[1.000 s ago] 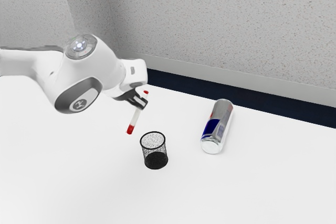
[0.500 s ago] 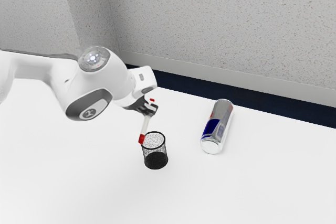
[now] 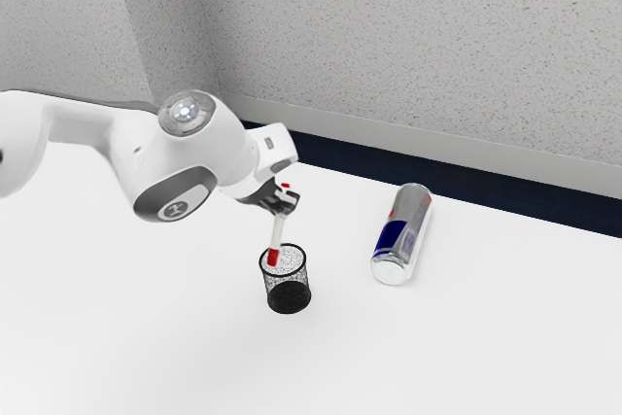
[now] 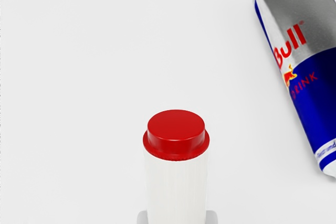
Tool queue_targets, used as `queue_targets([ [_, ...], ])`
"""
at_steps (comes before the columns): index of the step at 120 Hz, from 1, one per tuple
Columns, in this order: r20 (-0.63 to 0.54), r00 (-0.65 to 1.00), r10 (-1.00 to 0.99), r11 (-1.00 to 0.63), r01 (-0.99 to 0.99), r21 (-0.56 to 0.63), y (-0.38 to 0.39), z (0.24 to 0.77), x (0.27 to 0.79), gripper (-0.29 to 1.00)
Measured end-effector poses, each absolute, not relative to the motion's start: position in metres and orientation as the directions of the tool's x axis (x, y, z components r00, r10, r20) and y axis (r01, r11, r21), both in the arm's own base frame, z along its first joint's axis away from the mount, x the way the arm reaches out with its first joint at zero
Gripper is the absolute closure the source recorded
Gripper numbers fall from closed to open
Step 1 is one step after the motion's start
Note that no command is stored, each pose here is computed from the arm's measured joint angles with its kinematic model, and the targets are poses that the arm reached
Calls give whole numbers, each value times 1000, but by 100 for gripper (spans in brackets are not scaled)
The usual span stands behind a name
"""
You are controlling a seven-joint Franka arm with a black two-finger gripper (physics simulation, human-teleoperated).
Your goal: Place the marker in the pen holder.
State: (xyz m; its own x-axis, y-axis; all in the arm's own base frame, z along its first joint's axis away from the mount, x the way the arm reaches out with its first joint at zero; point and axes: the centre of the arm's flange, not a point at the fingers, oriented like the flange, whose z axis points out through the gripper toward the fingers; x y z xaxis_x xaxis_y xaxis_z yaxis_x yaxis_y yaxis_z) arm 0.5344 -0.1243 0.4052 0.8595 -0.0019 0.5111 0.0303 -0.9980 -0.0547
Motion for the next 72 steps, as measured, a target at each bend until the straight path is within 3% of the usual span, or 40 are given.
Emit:
queue_targets([
  [72, 507, 861, 41, -997, 68, -34, -106, 391, 554, 79],
])
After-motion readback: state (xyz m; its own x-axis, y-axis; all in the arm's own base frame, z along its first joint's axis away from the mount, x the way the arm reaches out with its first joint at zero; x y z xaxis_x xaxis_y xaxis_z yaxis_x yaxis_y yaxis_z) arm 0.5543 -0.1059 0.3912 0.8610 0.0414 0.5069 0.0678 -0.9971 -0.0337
